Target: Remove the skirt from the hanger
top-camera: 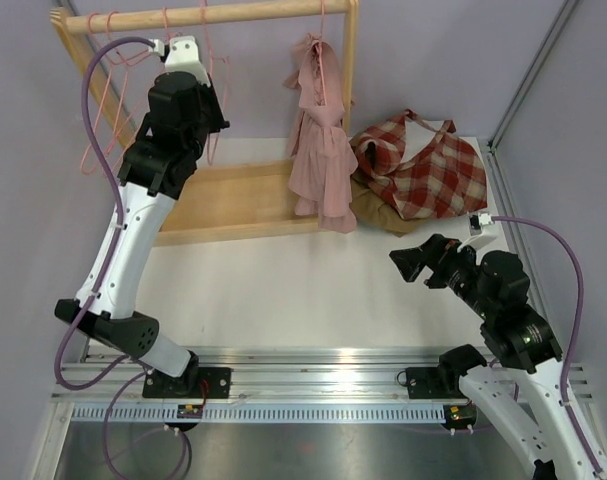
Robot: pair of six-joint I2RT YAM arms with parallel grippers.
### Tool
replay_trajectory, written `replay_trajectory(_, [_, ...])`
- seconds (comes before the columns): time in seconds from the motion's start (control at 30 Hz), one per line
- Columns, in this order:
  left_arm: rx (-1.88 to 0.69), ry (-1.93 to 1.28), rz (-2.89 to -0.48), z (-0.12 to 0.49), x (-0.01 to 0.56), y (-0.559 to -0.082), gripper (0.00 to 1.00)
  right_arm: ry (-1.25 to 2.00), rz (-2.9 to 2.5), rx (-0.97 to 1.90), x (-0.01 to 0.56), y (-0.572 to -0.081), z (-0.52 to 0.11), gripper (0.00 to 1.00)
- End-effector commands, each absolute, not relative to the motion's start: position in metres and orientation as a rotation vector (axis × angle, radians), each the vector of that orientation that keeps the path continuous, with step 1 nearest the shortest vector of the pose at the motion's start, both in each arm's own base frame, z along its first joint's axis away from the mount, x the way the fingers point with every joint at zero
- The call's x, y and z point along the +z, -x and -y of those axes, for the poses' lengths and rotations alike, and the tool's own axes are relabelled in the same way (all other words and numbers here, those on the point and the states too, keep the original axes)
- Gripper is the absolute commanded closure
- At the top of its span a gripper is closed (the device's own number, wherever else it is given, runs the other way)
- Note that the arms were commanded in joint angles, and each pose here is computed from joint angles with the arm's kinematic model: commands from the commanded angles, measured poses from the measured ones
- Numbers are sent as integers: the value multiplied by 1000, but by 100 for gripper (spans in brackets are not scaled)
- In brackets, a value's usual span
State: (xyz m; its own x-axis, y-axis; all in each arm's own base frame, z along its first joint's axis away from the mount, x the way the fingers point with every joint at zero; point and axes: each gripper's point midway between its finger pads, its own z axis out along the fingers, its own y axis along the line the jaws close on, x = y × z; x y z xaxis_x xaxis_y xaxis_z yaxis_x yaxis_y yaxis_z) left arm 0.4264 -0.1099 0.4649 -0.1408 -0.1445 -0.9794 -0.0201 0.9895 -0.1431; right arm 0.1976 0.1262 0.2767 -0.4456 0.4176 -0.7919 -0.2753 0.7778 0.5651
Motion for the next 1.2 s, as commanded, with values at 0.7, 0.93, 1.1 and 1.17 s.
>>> replay_trajectory(0.7, [-598,-102,-1547,213,530,-382,12,-71,-1899,759,280,-186,-121,0])
replay_trajectory(0.93, [-696,-146,-1542,270,529,-411,22,-83,-1895,747,283,-181,-116,0])
replay_trajectory(1.1, [-737,-152,-1546,293,513,-434,21,-81,-1883,743,290,-177,-114,0])
replay_trajectory(1.17, [-753,-142,-1557,301,505,-443,21,-78,-1888,740,289,-176,-114,1])
